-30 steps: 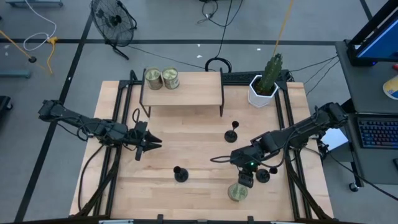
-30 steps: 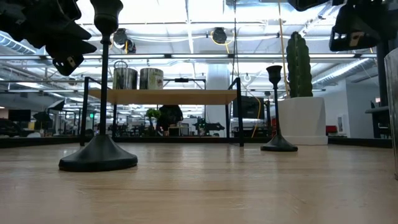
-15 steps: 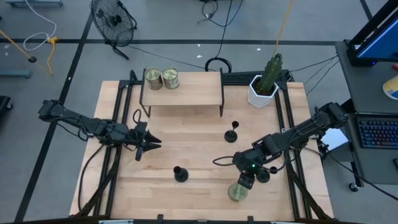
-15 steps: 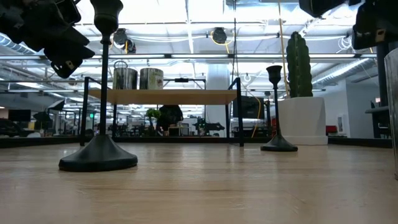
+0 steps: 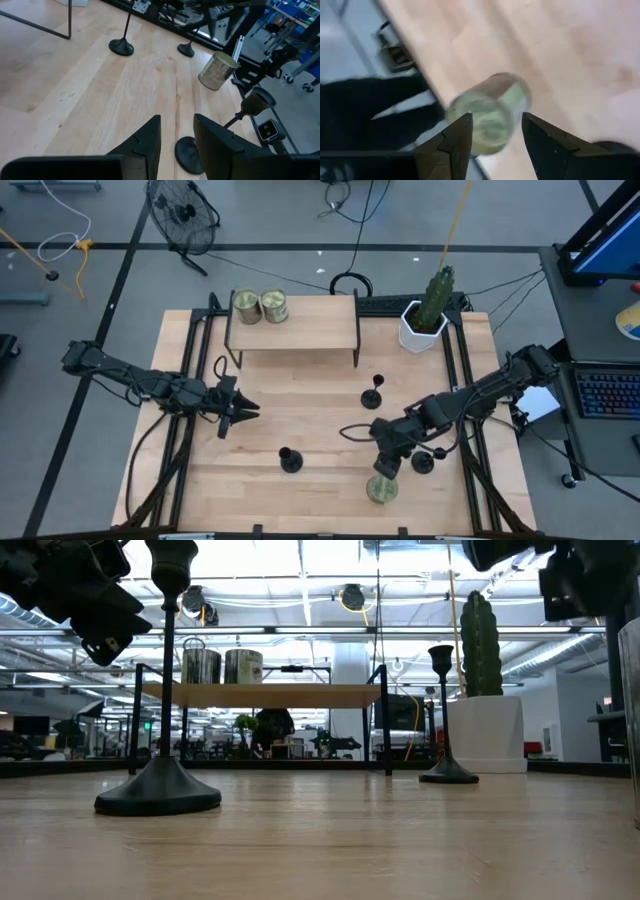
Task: Pick & Place candle stick holders
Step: Put the green scented candle on the shelf
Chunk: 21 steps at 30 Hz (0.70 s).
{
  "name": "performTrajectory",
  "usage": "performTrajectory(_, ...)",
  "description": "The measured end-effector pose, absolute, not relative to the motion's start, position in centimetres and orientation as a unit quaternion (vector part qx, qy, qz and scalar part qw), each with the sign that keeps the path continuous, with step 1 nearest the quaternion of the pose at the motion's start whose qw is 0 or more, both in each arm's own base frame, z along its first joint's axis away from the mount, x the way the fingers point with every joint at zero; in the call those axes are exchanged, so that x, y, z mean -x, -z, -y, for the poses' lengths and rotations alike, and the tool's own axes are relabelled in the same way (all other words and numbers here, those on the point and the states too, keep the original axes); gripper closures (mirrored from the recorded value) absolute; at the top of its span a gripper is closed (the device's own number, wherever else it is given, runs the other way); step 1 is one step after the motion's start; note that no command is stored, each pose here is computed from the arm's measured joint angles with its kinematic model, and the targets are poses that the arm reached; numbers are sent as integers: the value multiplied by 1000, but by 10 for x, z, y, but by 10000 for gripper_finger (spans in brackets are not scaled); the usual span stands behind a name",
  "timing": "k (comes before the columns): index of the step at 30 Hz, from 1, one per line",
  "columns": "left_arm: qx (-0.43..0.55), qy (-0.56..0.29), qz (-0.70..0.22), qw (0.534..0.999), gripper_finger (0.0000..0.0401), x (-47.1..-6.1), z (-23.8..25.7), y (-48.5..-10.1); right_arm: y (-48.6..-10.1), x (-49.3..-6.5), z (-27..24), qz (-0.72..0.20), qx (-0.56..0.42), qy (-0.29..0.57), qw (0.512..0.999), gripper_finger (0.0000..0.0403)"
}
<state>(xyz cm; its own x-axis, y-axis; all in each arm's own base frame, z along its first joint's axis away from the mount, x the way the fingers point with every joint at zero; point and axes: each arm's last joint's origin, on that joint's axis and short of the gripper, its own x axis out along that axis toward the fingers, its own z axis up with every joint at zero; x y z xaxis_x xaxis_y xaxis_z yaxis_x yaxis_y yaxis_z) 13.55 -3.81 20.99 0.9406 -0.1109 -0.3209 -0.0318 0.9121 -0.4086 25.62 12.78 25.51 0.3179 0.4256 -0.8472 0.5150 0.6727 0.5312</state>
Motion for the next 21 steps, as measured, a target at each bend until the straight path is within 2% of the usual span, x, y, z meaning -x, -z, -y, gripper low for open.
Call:
performTrajectory(11,207,21,-173,963,281,-135,38,-210,-254,-241,-154,-560,-407,89,716,240)
performTrajectory(16,207,21,-173,963,281,-135,38,-210,-241,-238,-161,-584,-394,124,699,237)
performTrajectory(21,208,20,-173,963,281,-135,38,-210,-236,-242,-165,-588,-387,115,701,238)
